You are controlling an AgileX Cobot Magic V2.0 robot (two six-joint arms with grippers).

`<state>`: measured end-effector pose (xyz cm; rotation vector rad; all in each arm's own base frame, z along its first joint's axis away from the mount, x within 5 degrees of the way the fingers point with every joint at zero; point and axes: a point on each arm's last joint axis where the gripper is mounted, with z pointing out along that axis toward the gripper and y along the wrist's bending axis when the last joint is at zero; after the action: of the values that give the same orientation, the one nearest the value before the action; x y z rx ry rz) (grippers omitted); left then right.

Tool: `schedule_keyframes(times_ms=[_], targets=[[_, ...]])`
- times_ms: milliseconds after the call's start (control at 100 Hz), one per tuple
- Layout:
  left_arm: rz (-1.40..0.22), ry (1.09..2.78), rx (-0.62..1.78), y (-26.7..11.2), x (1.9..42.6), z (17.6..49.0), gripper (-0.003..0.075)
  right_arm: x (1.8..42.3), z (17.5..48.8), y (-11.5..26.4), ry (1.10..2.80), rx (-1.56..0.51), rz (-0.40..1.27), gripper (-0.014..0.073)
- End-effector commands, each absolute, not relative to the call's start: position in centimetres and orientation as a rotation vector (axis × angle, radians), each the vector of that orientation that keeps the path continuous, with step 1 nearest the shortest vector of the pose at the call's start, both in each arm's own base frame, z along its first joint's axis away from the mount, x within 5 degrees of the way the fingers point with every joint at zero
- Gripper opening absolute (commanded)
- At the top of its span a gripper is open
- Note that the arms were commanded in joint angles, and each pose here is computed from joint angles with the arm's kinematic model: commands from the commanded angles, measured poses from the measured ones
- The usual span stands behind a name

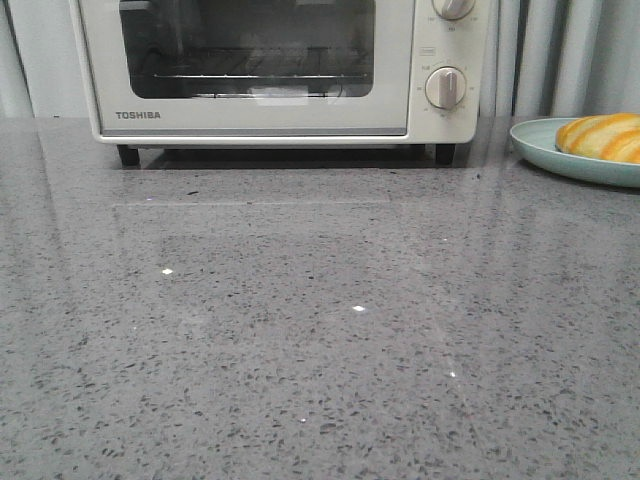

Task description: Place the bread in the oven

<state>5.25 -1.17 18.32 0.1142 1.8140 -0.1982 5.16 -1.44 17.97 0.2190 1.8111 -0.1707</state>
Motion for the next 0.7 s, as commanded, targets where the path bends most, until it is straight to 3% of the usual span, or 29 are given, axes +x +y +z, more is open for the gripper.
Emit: schedule_keyframes(times_ms=[0,530,690], targets=[[-0.202,1.739,0.101,-1.12,5.28,18.34,-0.0021,5.16,17.51,-1.42,1.790,0.211,-0.173,-0.0049],[-0.202,1.739,0.101,-1.12,5.28,18.34,-0.0021,5.16,17.51,-1.42,1.790,0.211,-0.173,-0.0049],[-0.202,1.739,0.101,-1.12,5.28,18.34,-0.0021,5.13,17.61,-1.61,1.788,0.162,-0.243,-0.0049]])
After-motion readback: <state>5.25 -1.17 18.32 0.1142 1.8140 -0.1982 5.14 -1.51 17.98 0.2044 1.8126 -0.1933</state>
